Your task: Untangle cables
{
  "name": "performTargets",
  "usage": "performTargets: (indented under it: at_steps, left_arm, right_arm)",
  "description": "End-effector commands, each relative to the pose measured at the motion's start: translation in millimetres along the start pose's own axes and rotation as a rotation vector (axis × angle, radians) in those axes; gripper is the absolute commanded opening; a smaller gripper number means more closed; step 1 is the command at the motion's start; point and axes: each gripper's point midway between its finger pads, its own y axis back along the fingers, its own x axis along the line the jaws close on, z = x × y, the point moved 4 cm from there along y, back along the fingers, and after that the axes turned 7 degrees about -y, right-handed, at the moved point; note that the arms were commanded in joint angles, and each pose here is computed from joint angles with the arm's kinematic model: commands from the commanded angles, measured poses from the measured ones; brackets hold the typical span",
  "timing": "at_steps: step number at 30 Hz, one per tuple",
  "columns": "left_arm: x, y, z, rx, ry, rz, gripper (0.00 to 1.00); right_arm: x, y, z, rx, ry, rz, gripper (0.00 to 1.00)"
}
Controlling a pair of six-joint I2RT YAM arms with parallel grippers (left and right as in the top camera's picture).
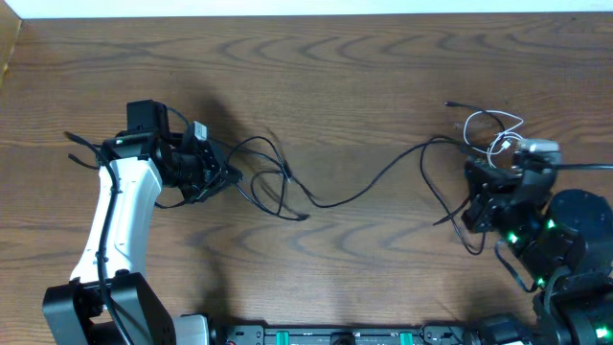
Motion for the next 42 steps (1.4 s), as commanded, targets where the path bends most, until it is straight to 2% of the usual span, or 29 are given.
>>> performTargets:
  at_steps: [1, 9, 14, 15, 17, 18, 20, 22, 23, 24, 35, 39, 42]
  left_arm:
    - [3.2, 0.0, -0.9, 0.002, -0.016, 0.012, 0.08]
    - [8.3, 0.0, 0.2, -0.007, -0.015, 0.050, 0.08]
    - [9.8, 0.0, -1.4, 0.000, -0.010, 0.062, 0.08]
    - [9.9, 0.0, -1.4, 0.000, -0.010, 0.062, 0.08]
    - [10.2, 0.0, -1.3, -0.001, -0.010, 0.065, 0.08]
    - [10.2, 0.0, -1.4, -0.001, -0.009, 0.065, 0.08]
    - [10.2, 0.0, -1.3, -0.001, -0.010, 0.065, 0.08]
    - [10.3, 0.0, -1.4, -0.001, -0.009, 0.065, 0.08]
    - [10.2, 0.0, -1.3, -0.001, -0.010, 0.065, 0.09]
    - [10.2, 0.0, -1.3, -0.001, -0.010, 0.065, 0.08]
    - [13.9, 0.3, -0.4, -0.009, -0.010, 0.093, 0.08]
    - [18.0, 0.7, -0.1, -0.013, -0.008, 0.123, 0.08]
    - [18.2, 0.7, -0.5, -0.011, -0.006, 0.124, 0.09]
  right_arm:
    - [-14.6, 5.7, 14.9, -0.073, -0.113, -0.082, 0.01]
    - [-59.4, 16.7, 31.3, -0.194, -0.193, -0.316, 0.01]
    - [-69.0, 13.3, 24.8, -0.151, -0.193, -0.362, 0.02]
    - [-70.6, 10.9, 22.3, -0.132, -0.192, -0.370, 0.05]
    - [-74.2, 4.9, 16.7, -0.090, -0.197, -0.386, 0.17]
    - [-75.5, 1.2, 14.3, -0.068, -0.196, -0.389, 0.27]
    - [-75.8, -11.4, 7.5, 0.006, -0.168, -0.372, 0.60]
    - [-74.4, -24.6, 0.4, 0.082, -0.140, -0.338, 0.87]
    - [-74.3, -31.0, -3.3, 0.118, -0.132, -0.324, 0.95]
    - [-74.2, -38.3, -7.9, 0.159, -0.127, -0.307, 0.99]
    - [-85.4, -115.2, -75.9, 0.627, -0.122, -0.127, 0.99]
    - [-81.1, -130.7, -97.3, 0.747, -0.144, -0.002, 0.99]
    - [-86.8, -139.4, -110.4, 0.806, -0.186, -0.003, 0.99]
